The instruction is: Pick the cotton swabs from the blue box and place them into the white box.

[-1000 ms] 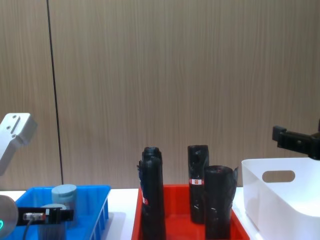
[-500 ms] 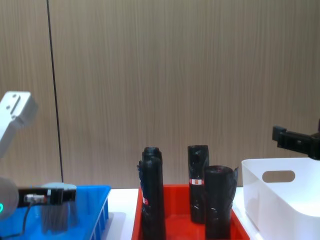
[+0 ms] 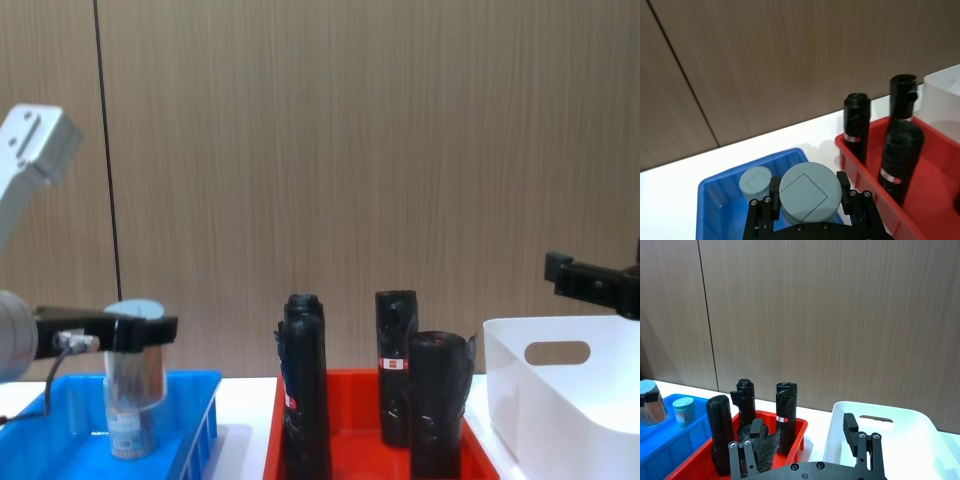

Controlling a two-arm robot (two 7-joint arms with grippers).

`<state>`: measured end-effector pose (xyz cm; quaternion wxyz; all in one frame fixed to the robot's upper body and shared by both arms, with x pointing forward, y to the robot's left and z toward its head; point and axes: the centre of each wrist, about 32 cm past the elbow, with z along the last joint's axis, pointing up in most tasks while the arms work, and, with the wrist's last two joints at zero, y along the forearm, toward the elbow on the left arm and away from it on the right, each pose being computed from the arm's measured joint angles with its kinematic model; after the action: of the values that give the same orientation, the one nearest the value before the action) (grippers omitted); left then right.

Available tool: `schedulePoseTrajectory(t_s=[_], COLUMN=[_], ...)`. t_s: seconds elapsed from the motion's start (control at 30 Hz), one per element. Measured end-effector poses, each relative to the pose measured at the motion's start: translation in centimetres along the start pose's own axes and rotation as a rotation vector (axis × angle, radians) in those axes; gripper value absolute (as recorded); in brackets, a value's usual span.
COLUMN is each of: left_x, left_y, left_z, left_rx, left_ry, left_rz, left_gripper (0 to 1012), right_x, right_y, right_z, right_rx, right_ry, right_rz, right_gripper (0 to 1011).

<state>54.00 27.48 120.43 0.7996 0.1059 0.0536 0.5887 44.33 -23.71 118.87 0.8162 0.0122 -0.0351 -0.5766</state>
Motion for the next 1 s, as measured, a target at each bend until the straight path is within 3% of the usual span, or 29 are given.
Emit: schedulePoseTrajectory(t_s=[0.3,0.5,1.0], left_x=[0.10,0.26,0.66], left_y=[1.10,1.73,1.84], left_z=[1.16,1.88,2.75], left_rx=[-0.054,-0.089,-0.141], left_ry=[-0.034,-0.038,-0.024], left_rz=[-0.104,-0.214,-0.446], left_gripper=[681,681,681], right_x=[0.0,0.0,0.0], right_y=[0.0,0.0,0.0], right_z=[0.0,0.0,0.0], right_rx=[0.000,0.000,0.000], right_ry=[0.000,0.000,0.000], right_rz=[0.000,0.000,0.000], right_gripper=[1002,1002,1002])
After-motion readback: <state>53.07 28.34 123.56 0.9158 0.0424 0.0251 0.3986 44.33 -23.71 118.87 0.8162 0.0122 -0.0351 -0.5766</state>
